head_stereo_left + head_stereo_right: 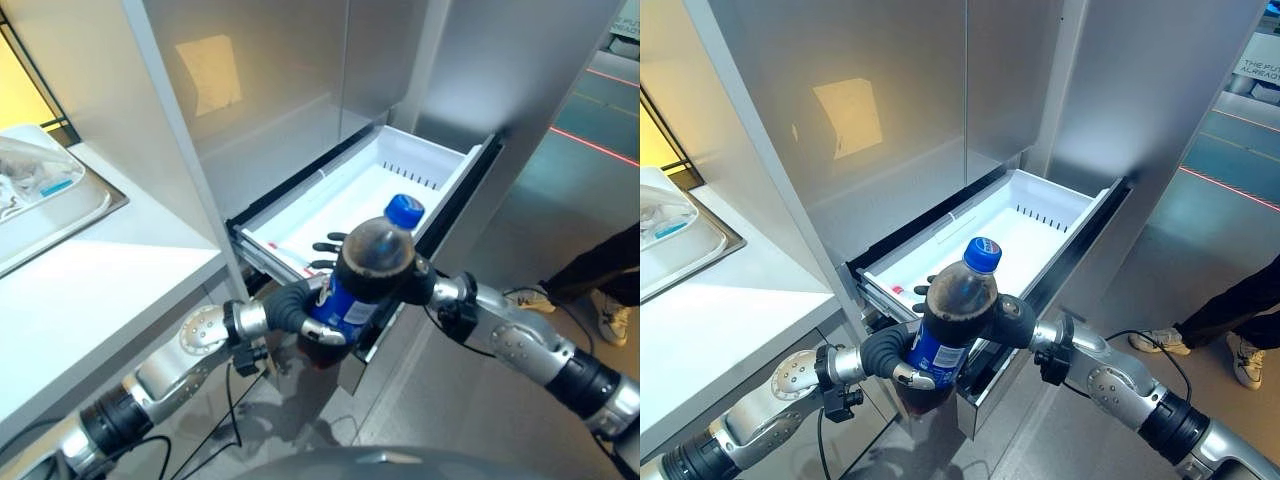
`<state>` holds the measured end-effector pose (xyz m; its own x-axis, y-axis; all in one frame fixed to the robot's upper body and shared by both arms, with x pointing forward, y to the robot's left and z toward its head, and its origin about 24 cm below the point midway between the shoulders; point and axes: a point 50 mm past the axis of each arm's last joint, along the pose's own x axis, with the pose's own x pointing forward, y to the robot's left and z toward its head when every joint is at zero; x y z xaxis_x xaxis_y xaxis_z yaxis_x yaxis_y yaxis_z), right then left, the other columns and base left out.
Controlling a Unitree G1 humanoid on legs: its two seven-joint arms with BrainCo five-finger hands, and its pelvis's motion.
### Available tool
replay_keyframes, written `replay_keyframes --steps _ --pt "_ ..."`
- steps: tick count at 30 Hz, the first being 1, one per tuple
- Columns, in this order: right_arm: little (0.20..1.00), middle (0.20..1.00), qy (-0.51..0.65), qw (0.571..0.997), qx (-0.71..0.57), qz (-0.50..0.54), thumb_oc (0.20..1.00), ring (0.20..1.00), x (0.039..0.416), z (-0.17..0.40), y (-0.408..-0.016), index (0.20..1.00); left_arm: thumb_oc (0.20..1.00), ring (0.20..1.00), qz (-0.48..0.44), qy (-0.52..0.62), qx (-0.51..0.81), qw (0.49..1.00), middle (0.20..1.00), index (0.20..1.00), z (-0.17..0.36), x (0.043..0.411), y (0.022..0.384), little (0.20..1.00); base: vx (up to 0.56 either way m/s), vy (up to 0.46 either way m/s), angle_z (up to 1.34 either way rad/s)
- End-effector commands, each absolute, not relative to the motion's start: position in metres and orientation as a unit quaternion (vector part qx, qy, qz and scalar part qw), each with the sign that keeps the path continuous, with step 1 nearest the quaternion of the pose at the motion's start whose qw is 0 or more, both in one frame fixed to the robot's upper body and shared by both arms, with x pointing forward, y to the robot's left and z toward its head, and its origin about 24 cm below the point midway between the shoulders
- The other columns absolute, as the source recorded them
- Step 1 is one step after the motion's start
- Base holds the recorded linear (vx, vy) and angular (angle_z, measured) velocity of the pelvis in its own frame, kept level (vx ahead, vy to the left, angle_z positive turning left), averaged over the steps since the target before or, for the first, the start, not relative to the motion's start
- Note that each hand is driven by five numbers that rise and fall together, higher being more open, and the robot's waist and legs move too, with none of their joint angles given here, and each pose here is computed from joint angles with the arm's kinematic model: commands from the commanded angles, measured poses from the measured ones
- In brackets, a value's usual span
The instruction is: Take the drinks into the refrigerator
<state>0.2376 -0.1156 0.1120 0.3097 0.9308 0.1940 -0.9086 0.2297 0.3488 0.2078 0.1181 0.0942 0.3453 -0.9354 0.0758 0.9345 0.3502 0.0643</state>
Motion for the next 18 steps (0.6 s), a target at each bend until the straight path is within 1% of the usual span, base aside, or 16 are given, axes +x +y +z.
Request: replay_keyframes --steps 1,3,5,7,9,10,11,12,13,15,16,17,18 --pt "1.000 1.000 -0.113 0.735 0.184 0.642 1.000 1.000 0.228 0.167 -0.102 1.000 0.200 0.200 -0.537 -0.134 -0.014 0.833 0.200 0.200 0.123 0.225 0.121 0.200 0.00 0.000 0.00" --pt "1.000 1.000 -0.117 0.741 0.189 0.633 1.000 1.000 0.229 0.166 -0.103 1.000 0.200 0.200 -0.530 -0.129 -0.026 0.837 0.200 0.200 0.120 0.225 0.121 0.200 0.00 0.000 0.00" --pt "1.000 1.000 -0.136 0.735 0.186 0.637 1.000 1.000 0.227 0.173 -0.100 1.000 0.200 0.200 -0.528 -0.131 -0.028 0.839 0.200 0.200 0.120 0.226 0.122 0.200 0.00 0.000 0.00" --pt "1.000 1.000 -0.158 0.743 0.179 0.625 1.000 1.000 0.228 0.177 -0.103 1.000 0.200 0.200 -0.521 -0.130 -0.033 0.843 0.200 0.200 0.119 0.226 0.123 0.200 0.00 0.000 0.00" --pt "1.000 1.000 -0.176 0.742 0.183 0.620 1.000 1.000 0.229 0.182 -0.101 1.000 0.200 0.200 -0.516 -0.131 -0.039 0.846 0.200 0.200 0.118 0.226 0.122 0.200 0.00 0.000 0.00" --pt "1.000 1.000 -0.216 0.751 0.141 0.608 1.000 1.000 0.230 0.192 -0.103 1.000 0.200 0.200 -0.511 -0.130 -0.042 0.849 0.200 0.200 0.117 0.226 0.123 0.200 0.00 0.000 0.00" --pt "1.000 1.000 -0.216 0.751 0.141 0.608 1.000 1.000 0.230 0.192 -0.103 1.000 0.200 0.200 -0.511 -0.130 -0.042 0.849 0.200 0.200 0.117 0.226 0.123 0.200 0.00 0.000 0.00" --pt "1.000 1.000 -0.242 0.752 0.135 0.597 1.000 1.000 0.229 0.200 -0.105 1.000 0.200 0.200 -0.505 -0.132 -0.046 0.852 0.200 0.200 0.117 0.227 0.124 0.200 0.00 0.000 0.00" --pt "1.000 1.000 -0.242 0.754 0.152 0.592 1.000 1.000 0.230 0.199 -0.105 1.000 0.200 0.200 -0.502 -0.131 -0.049 0.853 0.200 0.200 0.117 0.226 0.124 0.200 0.00 0.000 0.00" --pt "1.000 1.000 -0.270 0.762 0.113 0.578 1.000 1.000 0.230 0.205 -0.106 1.000 0.200 0.200 -0.499 -0.129 -0.052 0.856 0.200 0.200 0.116 0.226 0.125 0.200 0.00 0.000 0.00" --pt "1.000 1.000 -0.295 0.747 0.078 0.591 1.000 1.000 0.224 0.216 -0.103 1.000 0.200 0.200 -0.498 -0.130 -0.053 0.856 0.200 0.200 0.117 0.225 0.126 0.200 0.00 0.000 0.00" --pt "1.000 1.000 -0.316 0.745 0.068 0.584 1.000 1.000 0.222 0.222 -0.104 1.000 0.200 0.200 -0.496 -0.133 -0.054 0.856 0.200 0.200 0.118 0.226 0.124 0.200 0.00 0.000 0.00" --pt "1.000 1.000 -0.318 0.754 0.069 0.571 1.000 1.000 0.225 0.222 -0.106 1.000 0.200 0.200 -0.495 -0.136 -0.056 0.856 0.200 0.200 0.118 0.226 0.124 0.200 0.00 0.000 0.00"
